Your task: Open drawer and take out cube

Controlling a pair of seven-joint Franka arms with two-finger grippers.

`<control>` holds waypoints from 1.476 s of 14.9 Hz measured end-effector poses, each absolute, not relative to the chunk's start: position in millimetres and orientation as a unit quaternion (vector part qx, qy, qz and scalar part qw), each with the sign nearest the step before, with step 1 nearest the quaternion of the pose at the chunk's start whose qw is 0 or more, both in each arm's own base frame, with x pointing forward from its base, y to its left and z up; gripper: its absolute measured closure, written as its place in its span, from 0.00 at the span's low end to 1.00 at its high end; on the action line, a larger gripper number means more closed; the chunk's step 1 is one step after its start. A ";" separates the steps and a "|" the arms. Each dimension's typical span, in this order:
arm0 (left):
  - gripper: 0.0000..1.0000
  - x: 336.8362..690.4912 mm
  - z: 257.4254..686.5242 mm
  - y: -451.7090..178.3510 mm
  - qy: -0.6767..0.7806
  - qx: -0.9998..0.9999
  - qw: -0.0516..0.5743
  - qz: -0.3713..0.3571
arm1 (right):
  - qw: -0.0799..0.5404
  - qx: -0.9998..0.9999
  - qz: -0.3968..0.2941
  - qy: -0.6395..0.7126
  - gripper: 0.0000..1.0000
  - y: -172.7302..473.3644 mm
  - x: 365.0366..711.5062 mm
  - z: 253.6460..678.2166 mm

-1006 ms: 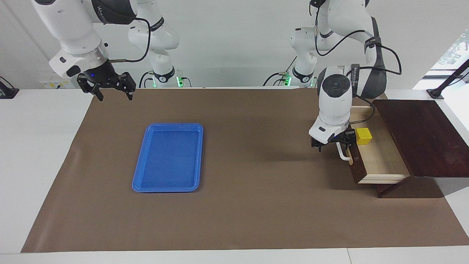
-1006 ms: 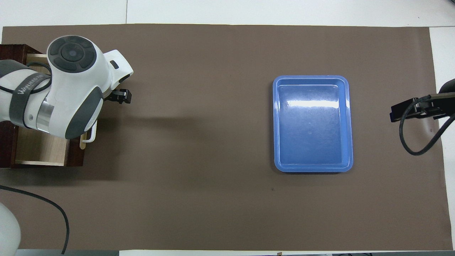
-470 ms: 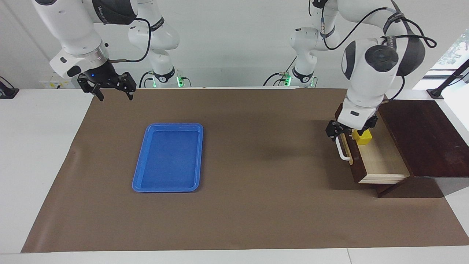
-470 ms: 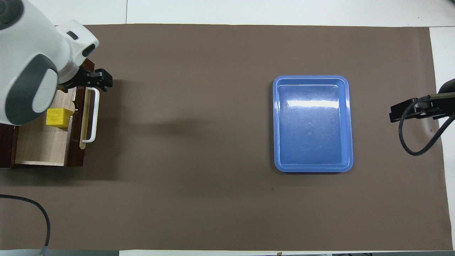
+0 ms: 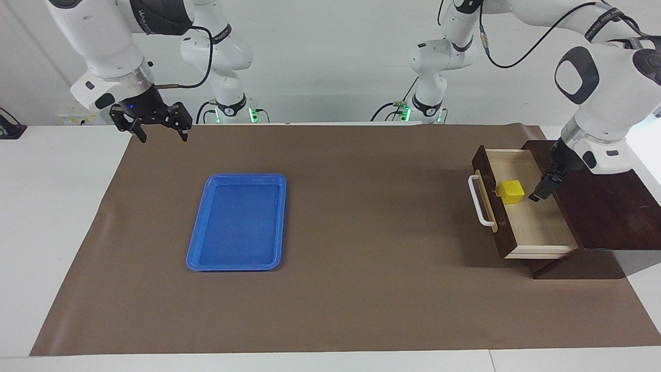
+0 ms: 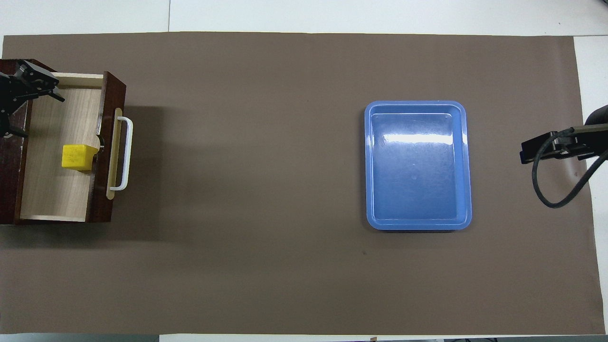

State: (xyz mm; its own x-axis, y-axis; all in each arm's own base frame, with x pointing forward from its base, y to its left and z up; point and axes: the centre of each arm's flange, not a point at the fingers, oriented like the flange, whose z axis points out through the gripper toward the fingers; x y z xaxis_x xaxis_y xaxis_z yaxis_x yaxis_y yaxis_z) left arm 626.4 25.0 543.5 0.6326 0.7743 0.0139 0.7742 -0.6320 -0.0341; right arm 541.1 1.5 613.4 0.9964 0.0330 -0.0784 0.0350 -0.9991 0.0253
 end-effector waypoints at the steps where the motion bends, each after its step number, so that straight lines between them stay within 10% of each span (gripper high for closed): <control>1: 0.00 622.5 535.7 28.3 -0.478 -0.878 0.021 0.005 | 0.013 0.999 -0.039 0.017 0.00 1.5 541.1 613.4; 22: 0.00 575.2 448.9 43.2 -0.676 -0.737 0.023 -0.004 | -0.051 0.985 -0.060 -0.157 0.00 32.8 533.8 582.2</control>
